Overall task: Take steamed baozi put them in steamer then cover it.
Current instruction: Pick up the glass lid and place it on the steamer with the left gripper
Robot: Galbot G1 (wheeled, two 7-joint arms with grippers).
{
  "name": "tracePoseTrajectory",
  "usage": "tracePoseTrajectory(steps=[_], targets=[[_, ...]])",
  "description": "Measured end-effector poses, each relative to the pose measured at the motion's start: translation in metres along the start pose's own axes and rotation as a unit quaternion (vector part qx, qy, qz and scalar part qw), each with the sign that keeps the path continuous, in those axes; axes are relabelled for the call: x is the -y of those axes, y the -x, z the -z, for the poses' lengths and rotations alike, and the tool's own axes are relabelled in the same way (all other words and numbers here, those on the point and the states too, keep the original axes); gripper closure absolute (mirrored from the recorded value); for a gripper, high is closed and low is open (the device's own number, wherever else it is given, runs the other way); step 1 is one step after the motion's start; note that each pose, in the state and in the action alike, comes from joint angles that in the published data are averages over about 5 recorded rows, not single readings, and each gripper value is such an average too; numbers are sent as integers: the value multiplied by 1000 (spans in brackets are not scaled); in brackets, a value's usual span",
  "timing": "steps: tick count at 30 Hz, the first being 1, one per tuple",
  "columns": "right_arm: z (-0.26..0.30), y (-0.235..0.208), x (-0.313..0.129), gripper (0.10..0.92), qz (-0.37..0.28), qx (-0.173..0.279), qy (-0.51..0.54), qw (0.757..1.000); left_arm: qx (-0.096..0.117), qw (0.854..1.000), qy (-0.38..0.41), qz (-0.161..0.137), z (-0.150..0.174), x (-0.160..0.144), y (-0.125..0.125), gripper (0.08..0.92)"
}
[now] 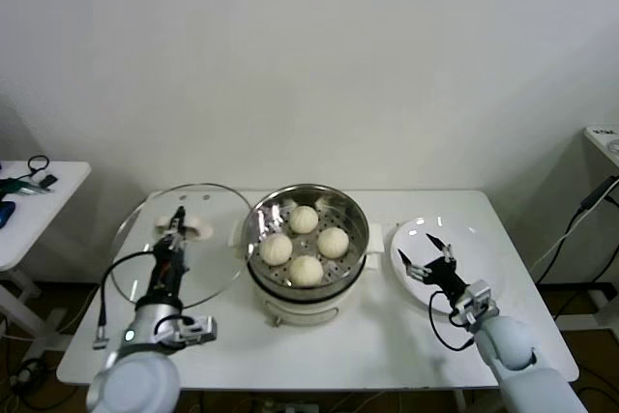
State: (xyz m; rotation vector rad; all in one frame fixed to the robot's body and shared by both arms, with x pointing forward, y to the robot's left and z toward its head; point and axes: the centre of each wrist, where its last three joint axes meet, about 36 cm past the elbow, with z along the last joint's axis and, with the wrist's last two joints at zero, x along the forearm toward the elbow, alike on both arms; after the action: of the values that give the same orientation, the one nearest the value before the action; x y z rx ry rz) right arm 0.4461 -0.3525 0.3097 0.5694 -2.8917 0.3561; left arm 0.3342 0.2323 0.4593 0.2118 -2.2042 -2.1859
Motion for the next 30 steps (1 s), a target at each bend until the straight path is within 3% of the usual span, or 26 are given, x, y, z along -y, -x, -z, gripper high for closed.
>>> tracePoseTrajectory(steps=[13,30], targets=[[-1,3,2,200,-10,-1,-6,1000,31,999,-27,-9,59,-8,27,854],[-11,-2,5,200,-24,-8,-10,1000,63,996,-25,-50,137,-4,43,854]])
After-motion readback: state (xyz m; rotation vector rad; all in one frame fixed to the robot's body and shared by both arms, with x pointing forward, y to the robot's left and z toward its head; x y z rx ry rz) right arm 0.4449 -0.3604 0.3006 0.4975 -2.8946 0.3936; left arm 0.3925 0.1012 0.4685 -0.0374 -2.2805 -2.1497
